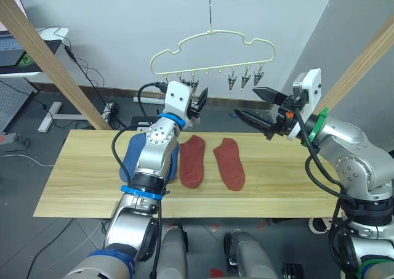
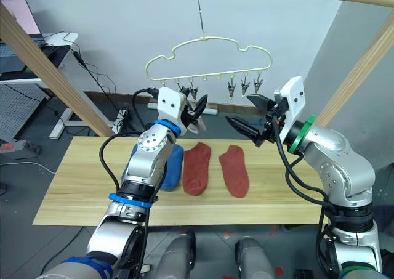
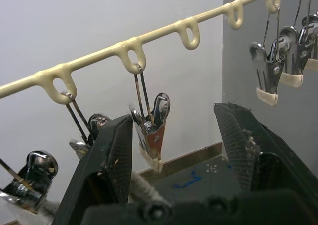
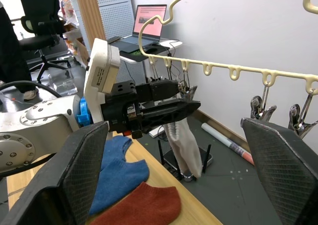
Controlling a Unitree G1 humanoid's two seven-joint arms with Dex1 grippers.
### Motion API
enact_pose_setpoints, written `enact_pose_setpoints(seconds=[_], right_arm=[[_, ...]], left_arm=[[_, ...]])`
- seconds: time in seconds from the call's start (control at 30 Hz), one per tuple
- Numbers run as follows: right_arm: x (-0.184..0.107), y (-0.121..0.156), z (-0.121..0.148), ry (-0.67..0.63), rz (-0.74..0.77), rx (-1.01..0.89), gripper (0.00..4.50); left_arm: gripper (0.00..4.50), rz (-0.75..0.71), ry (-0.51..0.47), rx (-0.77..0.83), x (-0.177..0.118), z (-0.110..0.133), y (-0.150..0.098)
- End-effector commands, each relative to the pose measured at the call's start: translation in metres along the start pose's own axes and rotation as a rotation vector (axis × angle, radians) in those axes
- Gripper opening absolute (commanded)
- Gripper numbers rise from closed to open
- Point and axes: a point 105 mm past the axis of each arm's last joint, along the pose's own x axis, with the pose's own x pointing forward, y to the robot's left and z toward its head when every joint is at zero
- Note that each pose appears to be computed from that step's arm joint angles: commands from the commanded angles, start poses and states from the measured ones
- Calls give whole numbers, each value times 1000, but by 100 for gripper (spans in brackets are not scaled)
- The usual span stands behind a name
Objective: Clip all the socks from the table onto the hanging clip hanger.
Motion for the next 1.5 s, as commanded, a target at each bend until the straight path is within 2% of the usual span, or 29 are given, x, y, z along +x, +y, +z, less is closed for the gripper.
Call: enact_pose_setpoints(seconds=[0.03,0.53,1.0,1.27,1.5], right_arm=[[-2,4,16,-43,14,-43,450],[-4,5,15,-38,12,-41,450],[-6,6,14,-35,7,-38,450],[-4,7,12,-32,11,-37,450],[-4,8,8,-22,12,-33,450]], left_arm=[[285,-19,-69,15,7,19,-4],[285,-41,-66,6,12,17,-11],[285,-27,-61,2,15,16,-7],[45,-17,-64,-3,14,17,-4],[36,-19,-62,-5,11,16,-6]])
